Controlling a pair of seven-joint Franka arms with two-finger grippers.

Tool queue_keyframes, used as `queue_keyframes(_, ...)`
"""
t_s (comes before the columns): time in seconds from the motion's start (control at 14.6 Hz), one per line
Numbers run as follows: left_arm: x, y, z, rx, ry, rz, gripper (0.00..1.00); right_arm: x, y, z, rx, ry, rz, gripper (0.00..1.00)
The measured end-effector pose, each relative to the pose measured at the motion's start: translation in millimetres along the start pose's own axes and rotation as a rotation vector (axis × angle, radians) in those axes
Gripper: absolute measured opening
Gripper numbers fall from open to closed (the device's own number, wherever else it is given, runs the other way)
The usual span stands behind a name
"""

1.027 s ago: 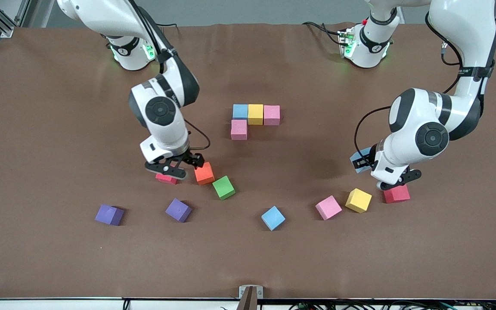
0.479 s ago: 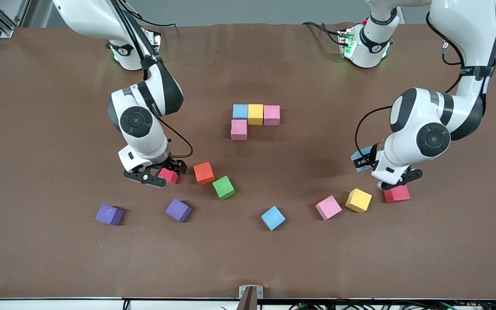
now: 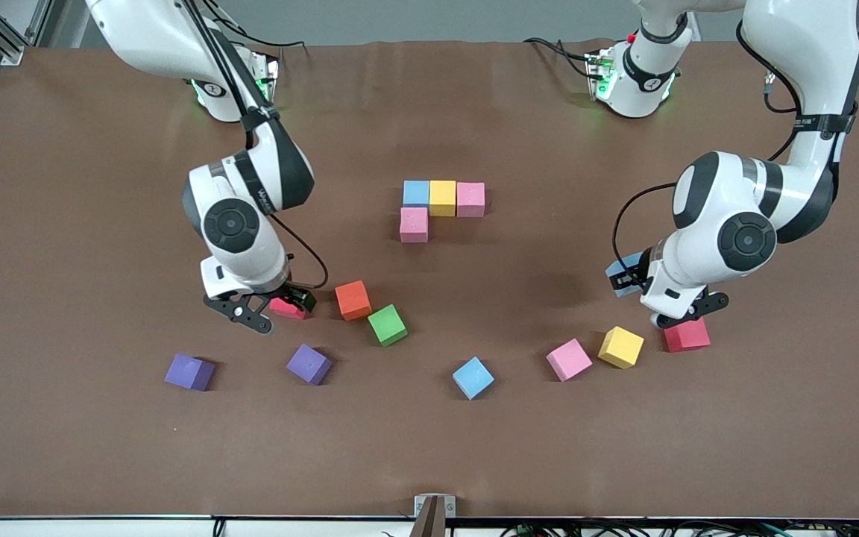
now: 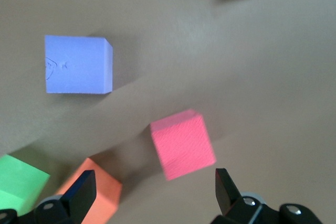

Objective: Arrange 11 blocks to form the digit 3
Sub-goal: 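Move the right gripper to the orange cube and grasp it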

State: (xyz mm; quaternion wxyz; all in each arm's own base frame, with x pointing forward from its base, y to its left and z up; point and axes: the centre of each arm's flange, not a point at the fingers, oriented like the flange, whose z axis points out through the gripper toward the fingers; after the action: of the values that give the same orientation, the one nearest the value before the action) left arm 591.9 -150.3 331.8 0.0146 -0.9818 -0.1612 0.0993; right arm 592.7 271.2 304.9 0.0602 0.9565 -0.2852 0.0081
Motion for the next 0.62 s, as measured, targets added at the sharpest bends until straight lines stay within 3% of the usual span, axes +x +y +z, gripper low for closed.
queue_keyframes(0.27,-2.8,4.6,-0.1,0.001,0.001,0.005,0.55,-37.7,-36.8,28.5,0.053,-0.049,0.306,1.00)
queue_keyframes(0.62,-2.3,4.0,-0.4,0.001,0.002,0.003,0.55,-46.8,-51.9,53.6,0.073,-0.058,0.485,1.00)
